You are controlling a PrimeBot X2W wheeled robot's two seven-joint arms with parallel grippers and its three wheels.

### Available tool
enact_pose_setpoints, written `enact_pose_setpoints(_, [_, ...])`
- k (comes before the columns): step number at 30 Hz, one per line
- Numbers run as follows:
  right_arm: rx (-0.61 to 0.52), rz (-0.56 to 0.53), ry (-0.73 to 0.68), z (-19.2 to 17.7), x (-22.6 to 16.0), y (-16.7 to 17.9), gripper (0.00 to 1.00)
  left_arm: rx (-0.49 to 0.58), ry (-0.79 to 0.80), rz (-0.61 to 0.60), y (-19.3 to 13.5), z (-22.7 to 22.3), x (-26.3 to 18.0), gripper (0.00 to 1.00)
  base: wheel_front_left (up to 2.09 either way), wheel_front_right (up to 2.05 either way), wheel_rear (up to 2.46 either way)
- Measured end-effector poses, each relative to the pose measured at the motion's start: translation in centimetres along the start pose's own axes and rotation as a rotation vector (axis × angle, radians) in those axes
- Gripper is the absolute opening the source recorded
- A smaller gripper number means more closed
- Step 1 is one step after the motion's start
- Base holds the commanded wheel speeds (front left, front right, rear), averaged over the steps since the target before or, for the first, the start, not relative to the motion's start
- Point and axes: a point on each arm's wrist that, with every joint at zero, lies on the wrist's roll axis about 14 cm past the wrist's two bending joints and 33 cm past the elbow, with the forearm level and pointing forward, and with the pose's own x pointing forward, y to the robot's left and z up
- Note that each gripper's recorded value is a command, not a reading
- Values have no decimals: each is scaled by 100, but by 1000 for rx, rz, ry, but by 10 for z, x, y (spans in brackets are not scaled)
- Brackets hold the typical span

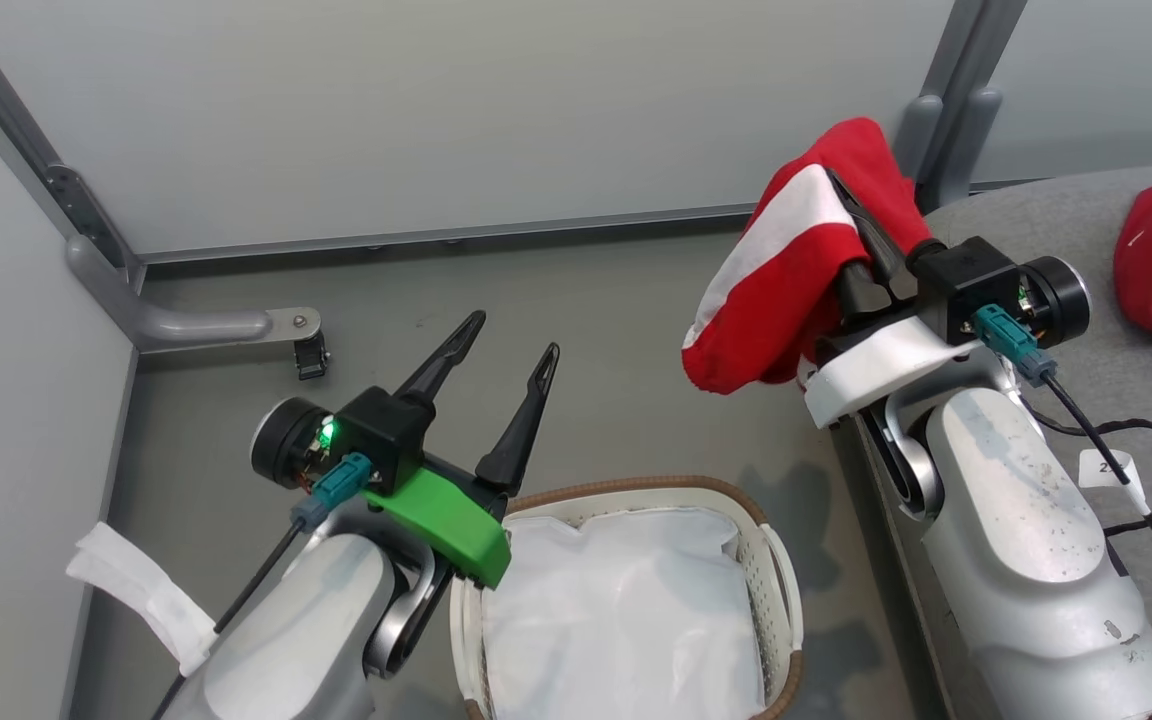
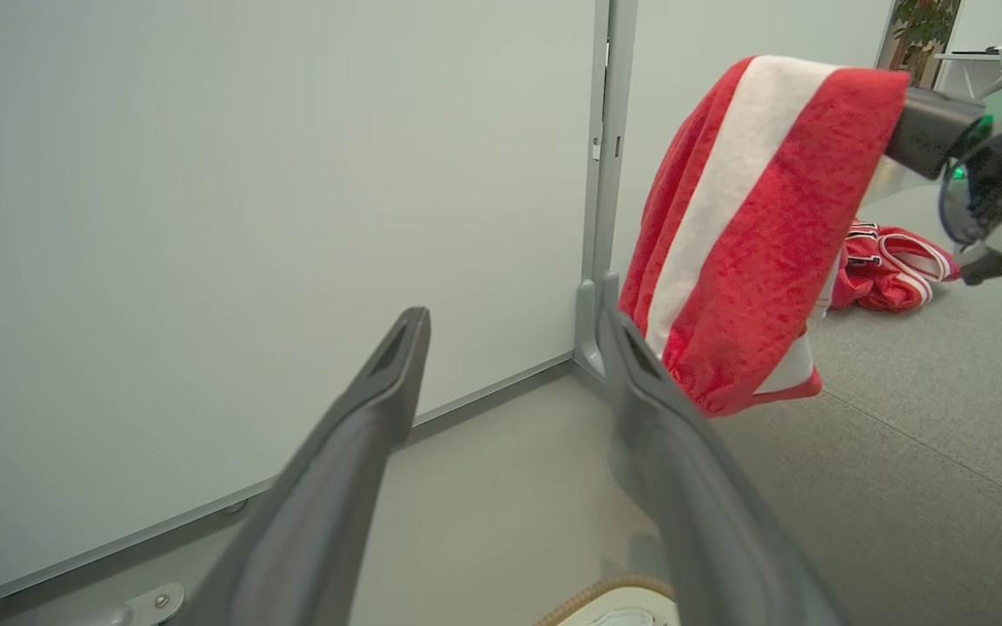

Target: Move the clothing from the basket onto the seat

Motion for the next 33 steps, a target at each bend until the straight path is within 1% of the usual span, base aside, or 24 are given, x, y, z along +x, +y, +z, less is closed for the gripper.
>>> enact_pose_setpoints(6, [-10,-32,11,-5,-4,-13,0,-2,58,-7,-3,-25,-2,100,0,0,0])
enact_pose_setpoints(11, [-23,-65,12,-5,-8,-26,0,-17,85,-41,-14,-40,4,100,0,0,0])
enact_pose_setpoints(18, [-63,-157,-2,3,-21,-64,0,-39,94,-151,-48,-51,25,100,0,0,0])
enact_pose_setpoints(25, [-122,-318,16,9,-59,-120,0,-57,96,-301,-93,-61,51,100,0,0,0])
enact_pose_setpoints(33, [-174,-517,86,6,-125,-177,0,-71,127,-484,-142,-84,70,100,0,0,0])
